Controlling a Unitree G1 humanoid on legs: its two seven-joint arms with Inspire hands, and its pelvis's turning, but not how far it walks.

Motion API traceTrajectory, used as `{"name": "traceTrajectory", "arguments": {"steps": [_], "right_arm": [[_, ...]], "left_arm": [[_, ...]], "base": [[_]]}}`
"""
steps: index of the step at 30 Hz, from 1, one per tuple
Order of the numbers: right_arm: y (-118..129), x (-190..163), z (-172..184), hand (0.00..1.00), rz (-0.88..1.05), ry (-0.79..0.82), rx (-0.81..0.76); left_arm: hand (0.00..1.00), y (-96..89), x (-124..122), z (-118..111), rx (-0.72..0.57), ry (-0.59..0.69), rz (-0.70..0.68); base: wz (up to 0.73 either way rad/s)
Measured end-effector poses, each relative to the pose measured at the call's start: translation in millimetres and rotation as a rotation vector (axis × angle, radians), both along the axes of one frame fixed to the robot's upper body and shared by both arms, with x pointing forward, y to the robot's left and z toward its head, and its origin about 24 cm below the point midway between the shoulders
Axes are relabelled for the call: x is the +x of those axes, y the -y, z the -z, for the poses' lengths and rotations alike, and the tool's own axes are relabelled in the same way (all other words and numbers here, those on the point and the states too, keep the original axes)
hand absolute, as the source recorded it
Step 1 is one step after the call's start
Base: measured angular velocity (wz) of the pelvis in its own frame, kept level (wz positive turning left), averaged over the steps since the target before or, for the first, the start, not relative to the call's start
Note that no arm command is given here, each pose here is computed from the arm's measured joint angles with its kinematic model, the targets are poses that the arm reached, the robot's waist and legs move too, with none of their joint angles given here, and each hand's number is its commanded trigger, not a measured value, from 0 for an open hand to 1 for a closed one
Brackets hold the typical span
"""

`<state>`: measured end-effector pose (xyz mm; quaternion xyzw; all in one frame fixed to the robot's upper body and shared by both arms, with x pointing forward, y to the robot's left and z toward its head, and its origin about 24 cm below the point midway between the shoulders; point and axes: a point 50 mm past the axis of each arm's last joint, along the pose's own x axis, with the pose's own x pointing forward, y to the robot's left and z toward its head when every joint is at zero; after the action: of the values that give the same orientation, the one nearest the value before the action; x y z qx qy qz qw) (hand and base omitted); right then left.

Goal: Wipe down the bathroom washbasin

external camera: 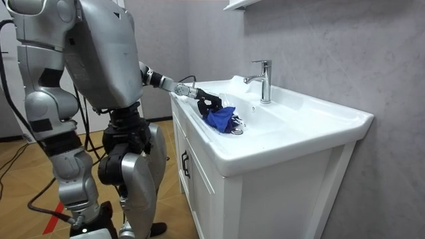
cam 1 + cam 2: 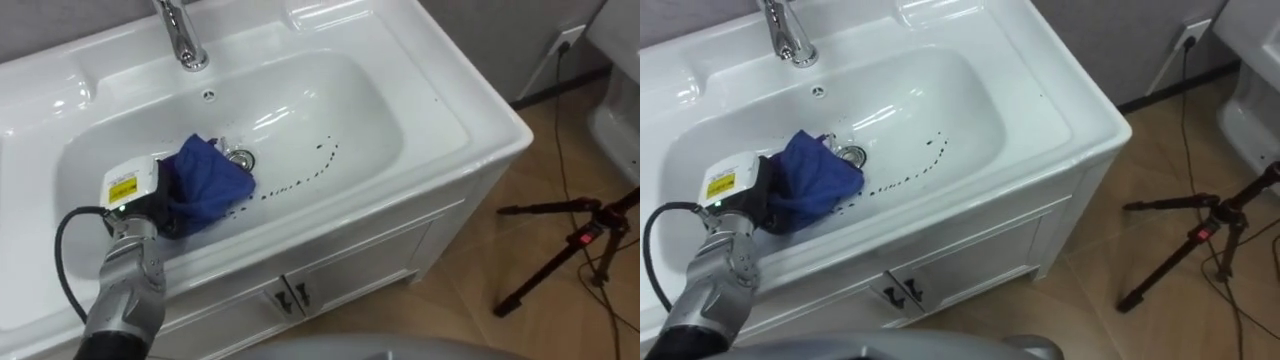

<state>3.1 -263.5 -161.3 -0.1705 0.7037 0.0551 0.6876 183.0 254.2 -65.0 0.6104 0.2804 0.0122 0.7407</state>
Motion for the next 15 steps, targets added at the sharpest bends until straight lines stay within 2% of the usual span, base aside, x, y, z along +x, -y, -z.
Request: {"name": "traceTrajectory", "arguments": {"steps": [9, 15], "right_arm": [[2, -9, -1, 0.00, -0.034, -0.085, 0.018], [6, -9, -2, 0.00, -0.040, -0.108, -0.003]], "left_arm": [[1.00, -5.5, -2, 5, 0.143, -0.043, 0.048], [1.00, -14.8, 0, 9, 0.303, -0.115, 0.113]], "base": [[-0.11], [-0.10]]}}
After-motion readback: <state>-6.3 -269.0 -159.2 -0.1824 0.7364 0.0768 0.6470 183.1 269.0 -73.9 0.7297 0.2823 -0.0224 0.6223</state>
